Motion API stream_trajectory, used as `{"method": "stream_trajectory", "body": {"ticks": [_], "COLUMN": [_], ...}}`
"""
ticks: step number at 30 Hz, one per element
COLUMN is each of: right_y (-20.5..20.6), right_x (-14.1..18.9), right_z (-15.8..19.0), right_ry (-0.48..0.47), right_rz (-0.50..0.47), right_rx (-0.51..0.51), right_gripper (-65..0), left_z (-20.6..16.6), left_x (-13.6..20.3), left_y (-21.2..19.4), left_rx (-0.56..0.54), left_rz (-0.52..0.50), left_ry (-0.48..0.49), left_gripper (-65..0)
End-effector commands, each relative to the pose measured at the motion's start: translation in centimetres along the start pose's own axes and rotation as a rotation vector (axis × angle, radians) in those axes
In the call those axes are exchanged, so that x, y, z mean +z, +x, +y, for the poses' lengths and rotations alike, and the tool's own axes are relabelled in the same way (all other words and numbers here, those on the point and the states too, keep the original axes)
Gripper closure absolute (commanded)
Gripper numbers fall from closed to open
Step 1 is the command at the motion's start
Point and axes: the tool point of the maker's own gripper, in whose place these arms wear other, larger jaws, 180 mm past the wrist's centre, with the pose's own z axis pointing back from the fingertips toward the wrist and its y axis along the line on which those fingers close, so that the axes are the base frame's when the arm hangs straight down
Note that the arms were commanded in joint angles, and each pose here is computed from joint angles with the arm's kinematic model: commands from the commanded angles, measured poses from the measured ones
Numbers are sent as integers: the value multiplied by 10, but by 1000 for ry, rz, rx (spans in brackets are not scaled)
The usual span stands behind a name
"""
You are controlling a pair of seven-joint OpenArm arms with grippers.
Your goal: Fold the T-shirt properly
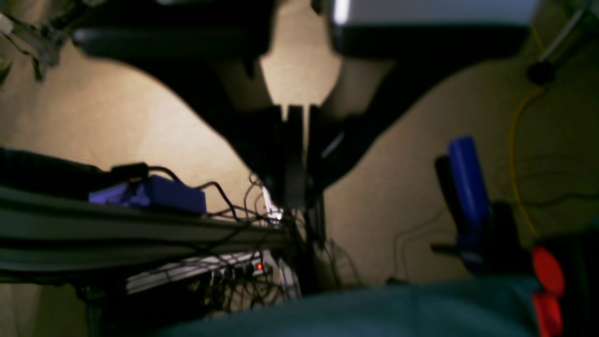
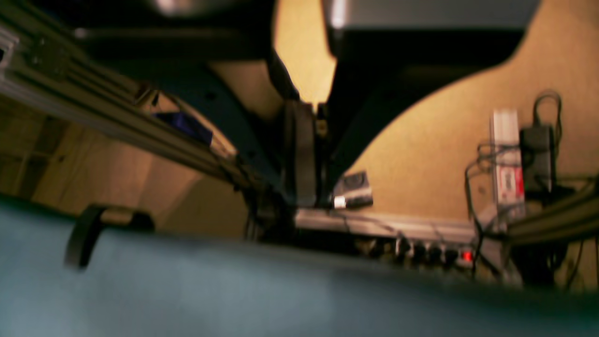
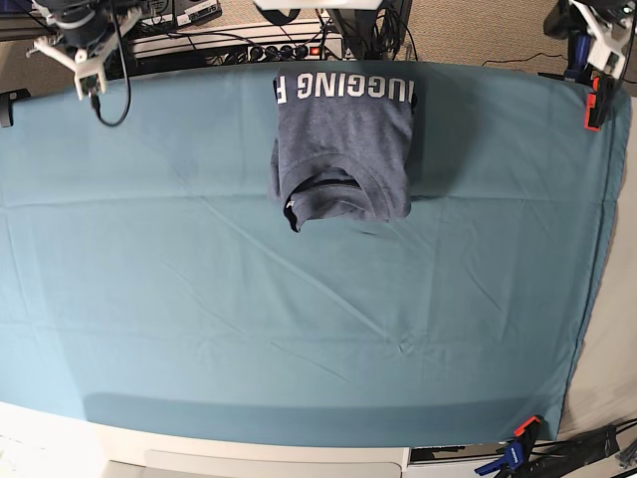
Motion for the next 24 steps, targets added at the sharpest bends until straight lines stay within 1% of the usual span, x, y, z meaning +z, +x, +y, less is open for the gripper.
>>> {"method": "stream_trajectory", "body": {"ticks": [1, 5, 10, 14, 16, 20, 21, 24], "right_y": [-3, -24, -41, -45, -46, -48, -57, -103], "right_x": [5, 11, 17, 19, 20, 22, 18, 0], "right_z": [0, 11, 19, 27, 34, 63, 73, 99], "right_ry": [5, 60, 98, 139, 170, 265, 300, 370], "right_rz": [8, 71, 128, 137, 141, 146, 171, 291], "right_rx": [14, 11, 14, -4, 1, 23, 18, 12], "right_gripper": [0, 0, 0, 0, 0, 0, 0, 0], "left_z": [-4, -12, -20, -25, -27, -26, -25, -31], "left_x": [5, 11, 20, 26, 28, 27, 26, 19], "left_y": [-4, -26, -48, -62, -65, -68, -72, -98], "left_rx": [4, 28, 72, 90, 96, 103, 112, 173], "left_rz": [12, 70, 130, 184, 193, 198, 210, 267], "left_ry": [-9, -24, -38, -48, -53, -52, -54, -87], "left_gripper": [0, 0, 0, 0, 0, 0, 0, 0]}}
